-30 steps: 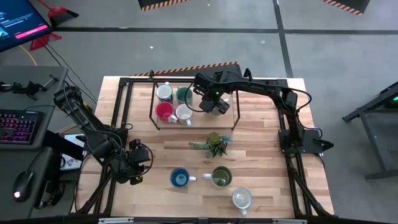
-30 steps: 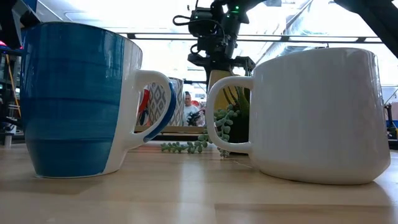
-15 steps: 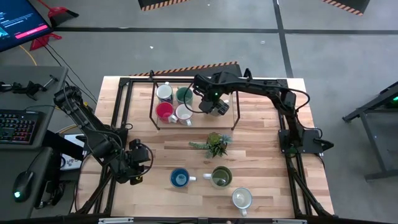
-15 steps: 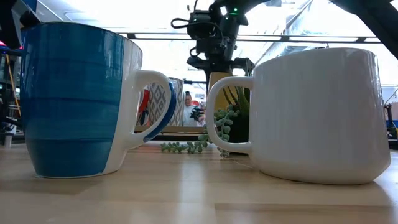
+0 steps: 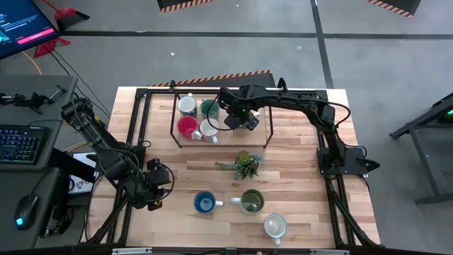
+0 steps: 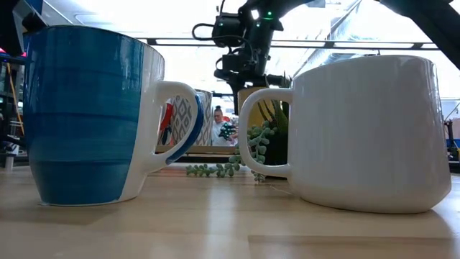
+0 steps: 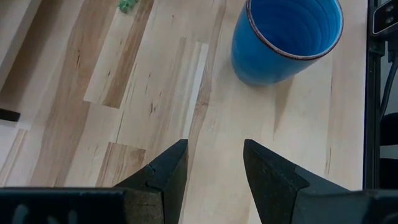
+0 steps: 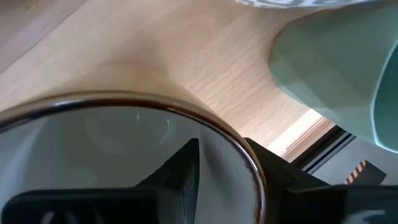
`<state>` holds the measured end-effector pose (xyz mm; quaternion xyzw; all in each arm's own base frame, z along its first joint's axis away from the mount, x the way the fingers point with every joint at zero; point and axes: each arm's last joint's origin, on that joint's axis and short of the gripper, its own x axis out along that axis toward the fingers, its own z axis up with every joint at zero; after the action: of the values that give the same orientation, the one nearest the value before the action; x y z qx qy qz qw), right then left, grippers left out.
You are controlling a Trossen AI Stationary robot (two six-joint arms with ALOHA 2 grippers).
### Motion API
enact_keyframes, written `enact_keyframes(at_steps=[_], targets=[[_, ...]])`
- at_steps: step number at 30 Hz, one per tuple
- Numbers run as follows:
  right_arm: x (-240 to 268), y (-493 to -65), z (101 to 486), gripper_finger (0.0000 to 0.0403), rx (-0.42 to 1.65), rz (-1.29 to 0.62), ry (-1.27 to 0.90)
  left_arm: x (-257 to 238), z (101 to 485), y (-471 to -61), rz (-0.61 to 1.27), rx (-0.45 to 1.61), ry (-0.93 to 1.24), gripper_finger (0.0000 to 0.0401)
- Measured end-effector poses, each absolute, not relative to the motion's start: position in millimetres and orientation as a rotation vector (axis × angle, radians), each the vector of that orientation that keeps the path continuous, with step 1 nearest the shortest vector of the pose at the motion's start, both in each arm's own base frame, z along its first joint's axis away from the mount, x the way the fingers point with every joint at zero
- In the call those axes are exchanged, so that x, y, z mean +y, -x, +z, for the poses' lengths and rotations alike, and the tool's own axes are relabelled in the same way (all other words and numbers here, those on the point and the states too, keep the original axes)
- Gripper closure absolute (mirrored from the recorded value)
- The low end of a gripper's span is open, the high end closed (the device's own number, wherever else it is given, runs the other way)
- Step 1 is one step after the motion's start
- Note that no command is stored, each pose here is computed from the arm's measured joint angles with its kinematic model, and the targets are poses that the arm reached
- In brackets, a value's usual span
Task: Place coffee mugs
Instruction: Put the yellow mug on the shelf
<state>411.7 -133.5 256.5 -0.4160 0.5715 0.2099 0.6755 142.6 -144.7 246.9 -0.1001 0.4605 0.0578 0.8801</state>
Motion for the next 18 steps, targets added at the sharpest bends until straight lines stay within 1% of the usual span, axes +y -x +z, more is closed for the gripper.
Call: enact_keyframes(at_steps=[9,14,18], targets=[[-134,-409,261,0.0304,1.315,0.427,0.906,-145,247,-143,0.120,0.960,0.208,0.0254],[-133,-409,278,0.0304,1.314,0.410,0.916,-145,247,-143,0.120,0.960,0.208,0.0254],[-130,-408,298,0.0304,1.263,0.414,0.896,-145,247,-143,0.120,0.960,0.208,0.0254]])
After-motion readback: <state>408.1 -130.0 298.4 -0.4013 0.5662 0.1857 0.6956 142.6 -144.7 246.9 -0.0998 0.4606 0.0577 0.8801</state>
